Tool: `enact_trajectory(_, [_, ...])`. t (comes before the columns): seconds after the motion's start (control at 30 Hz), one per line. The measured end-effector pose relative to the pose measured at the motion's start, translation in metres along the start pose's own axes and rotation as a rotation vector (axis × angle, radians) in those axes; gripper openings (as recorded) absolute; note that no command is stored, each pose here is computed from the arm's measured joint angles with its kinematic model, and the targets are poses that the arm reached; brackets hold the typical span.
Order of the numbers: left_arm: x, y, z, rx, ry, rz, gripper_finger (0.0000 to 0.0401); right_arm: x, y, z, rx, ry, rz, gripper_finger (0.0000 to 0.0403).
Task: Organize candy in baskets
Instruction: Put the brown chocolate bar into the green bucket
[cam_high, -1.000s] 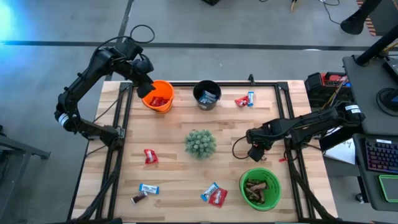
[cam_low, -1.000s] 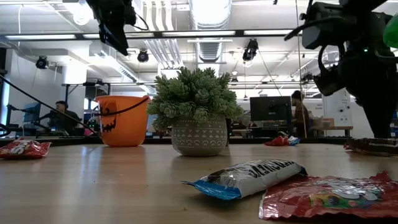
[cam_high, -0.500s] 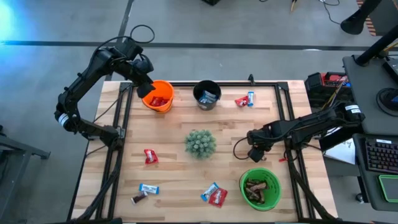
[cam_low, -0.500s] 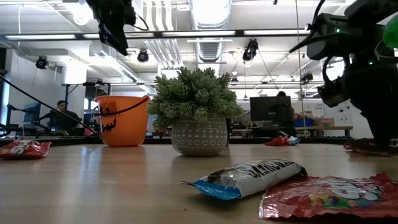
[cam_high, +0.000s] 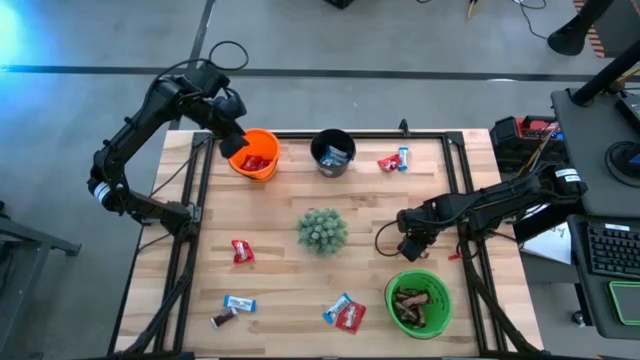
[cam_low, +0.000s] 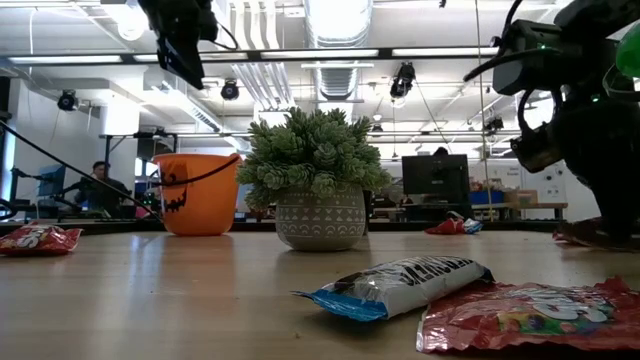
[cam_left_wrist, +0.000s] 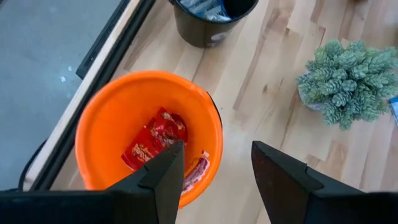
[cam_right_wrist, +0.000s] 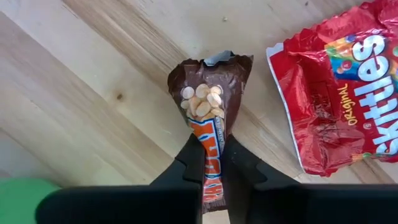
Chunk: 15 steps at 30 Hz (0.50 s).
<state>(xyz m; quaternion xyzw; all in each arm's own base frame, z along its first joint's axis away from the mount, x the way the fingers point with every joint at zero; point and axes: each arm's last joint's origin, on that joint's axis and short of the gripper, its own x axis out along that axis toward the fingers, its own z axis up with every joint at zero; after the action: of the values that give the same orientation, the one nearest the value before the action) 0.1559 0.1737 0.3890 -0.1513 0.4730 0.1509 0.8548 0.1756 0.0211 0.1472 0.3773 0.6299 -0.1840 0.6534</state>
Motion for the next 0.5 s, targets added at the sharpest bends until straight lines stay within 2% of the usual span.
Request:
enact_trajectory(0.27, [0.0,-0.001,-0.002,-0.008,0.023,-0.007,0.0168,-0.009,0.008,0.003,0.003,-0.016,0.044,0.0014])
enact_trajectory(0.5, [0.0,-0.001,-0.002,-0.008,0.024,-0.007,0.0168,-0.042,0.03,0.01,-0.02,-0.041,0.085,0.0013])
